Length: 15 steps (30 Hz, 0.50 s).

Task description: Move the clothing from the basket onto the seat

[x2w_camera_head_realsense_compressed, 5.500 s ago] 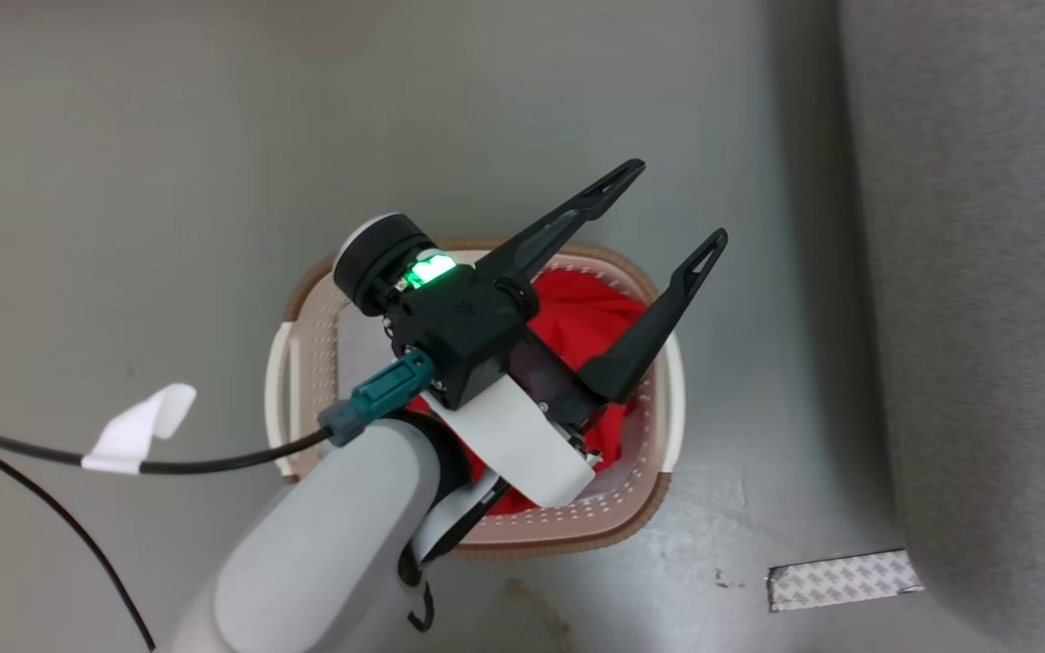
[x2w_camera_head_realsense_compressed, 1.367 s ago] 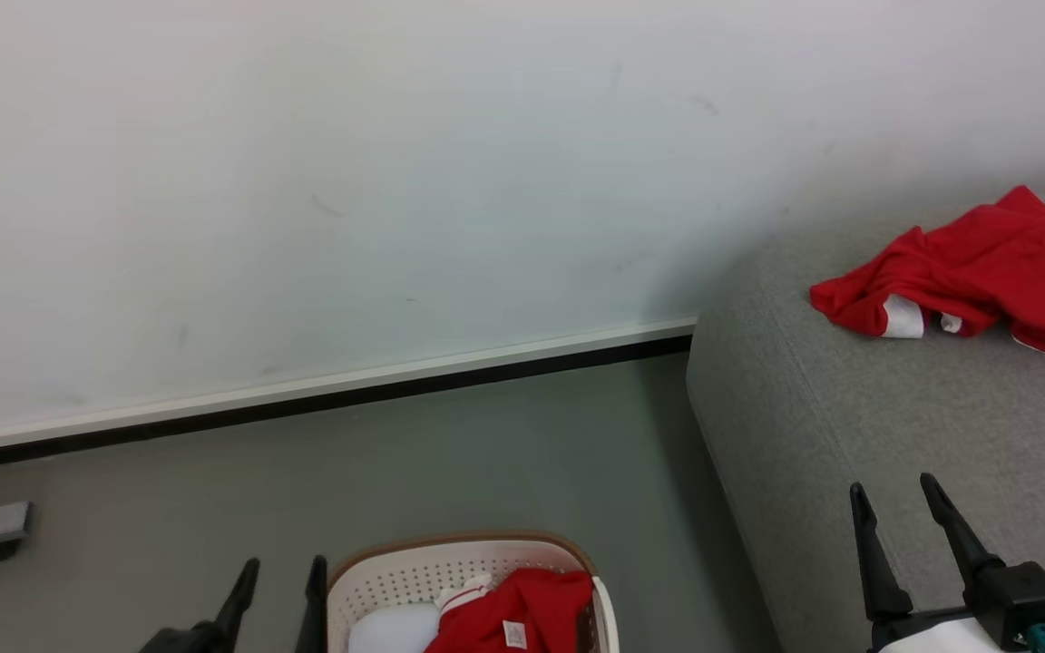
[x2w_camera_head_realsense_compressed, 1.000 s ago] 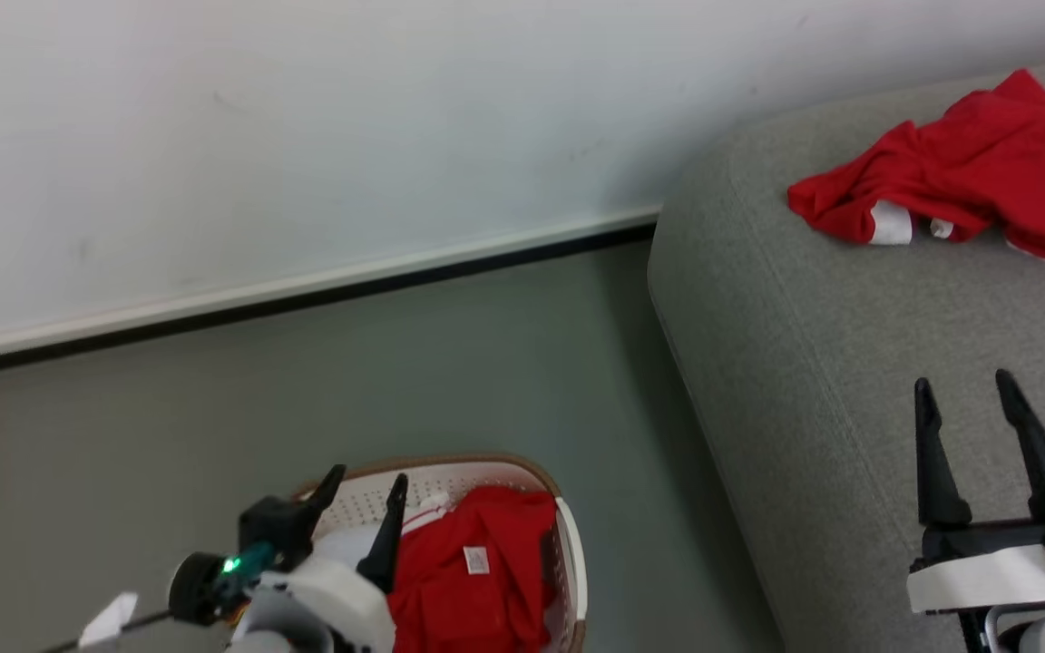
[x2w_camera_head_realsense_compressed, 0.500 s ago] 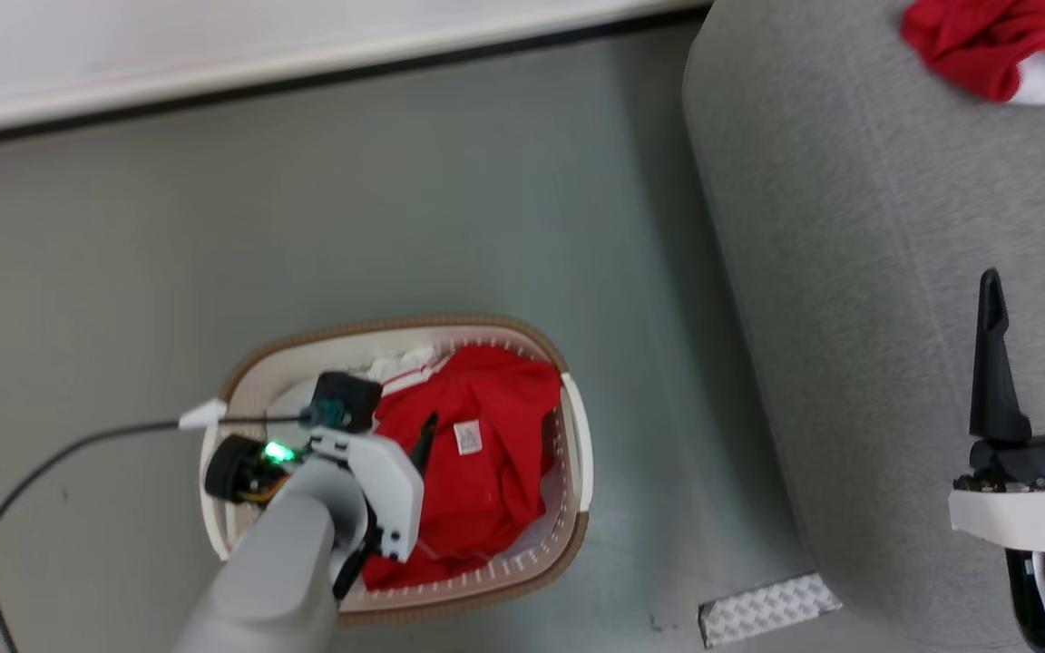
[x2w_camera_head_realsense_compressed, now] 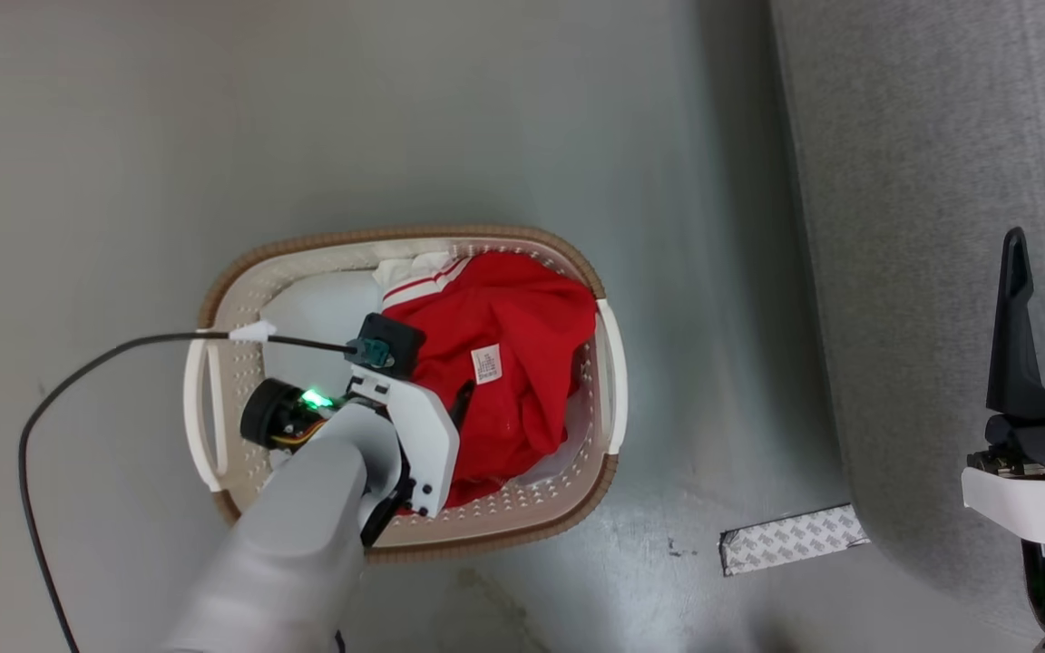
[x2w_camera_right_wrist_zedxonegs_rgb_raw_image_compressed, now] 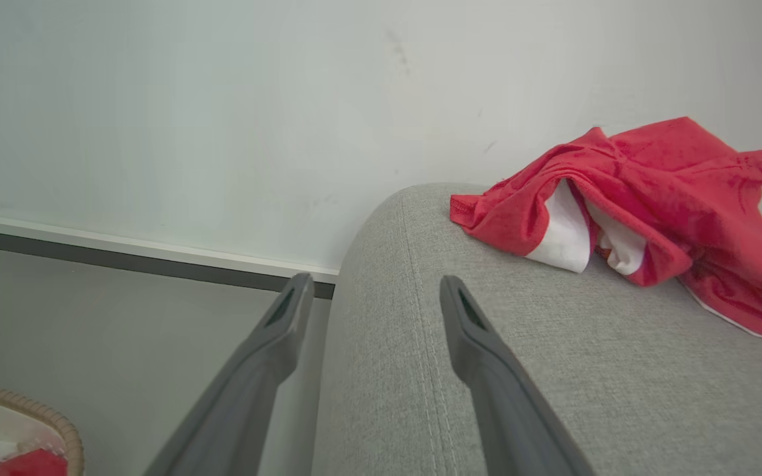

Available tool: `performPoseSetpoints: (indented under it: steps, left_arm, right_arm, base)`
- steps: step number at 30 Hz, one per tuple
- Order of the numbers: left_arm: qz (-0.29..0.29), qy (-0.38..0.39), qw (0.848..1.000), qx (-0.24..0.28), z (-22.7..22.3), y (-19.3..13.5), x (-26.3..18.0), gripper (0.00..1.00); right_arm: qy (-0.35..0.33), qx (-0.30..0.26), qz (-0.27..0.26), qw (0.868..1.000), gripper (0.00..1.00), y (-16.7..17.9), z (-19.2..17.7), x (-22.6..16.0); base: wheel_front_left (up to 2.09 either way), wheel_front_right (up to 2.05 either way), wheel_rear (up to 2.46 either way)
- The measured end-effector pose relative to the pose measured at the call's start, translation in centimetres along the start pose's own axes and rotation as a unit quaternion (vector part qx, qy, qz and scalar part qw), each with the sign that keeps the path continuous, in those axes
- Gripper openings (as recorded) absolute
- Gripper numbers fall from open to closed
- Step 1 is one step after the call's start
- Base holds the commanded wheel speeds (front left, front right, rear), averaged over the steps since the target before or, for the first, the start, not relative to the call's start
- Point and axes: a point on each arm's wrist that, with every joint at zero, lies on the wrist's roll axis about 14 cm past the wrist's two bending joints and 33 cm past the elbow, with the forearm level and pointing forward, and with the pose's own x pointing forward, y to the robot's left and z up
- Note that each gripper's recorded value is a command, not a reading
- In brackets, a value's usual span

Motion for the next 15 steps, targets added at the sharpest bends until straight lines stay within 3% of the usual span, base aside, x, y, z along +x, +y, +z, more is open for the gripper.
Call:
performPoseSetpoints:
  steps: [15]
  left_arm:
    - [-0.002,0.034,0.999,-0.009,-2.9,0.3,1.6,1.00]
  right_arm:
    - [0.021,0.000,0.018,1.000,1.00,1.5,-2.7,0.9]
  base:
    - [0.00,0.00,0.00]
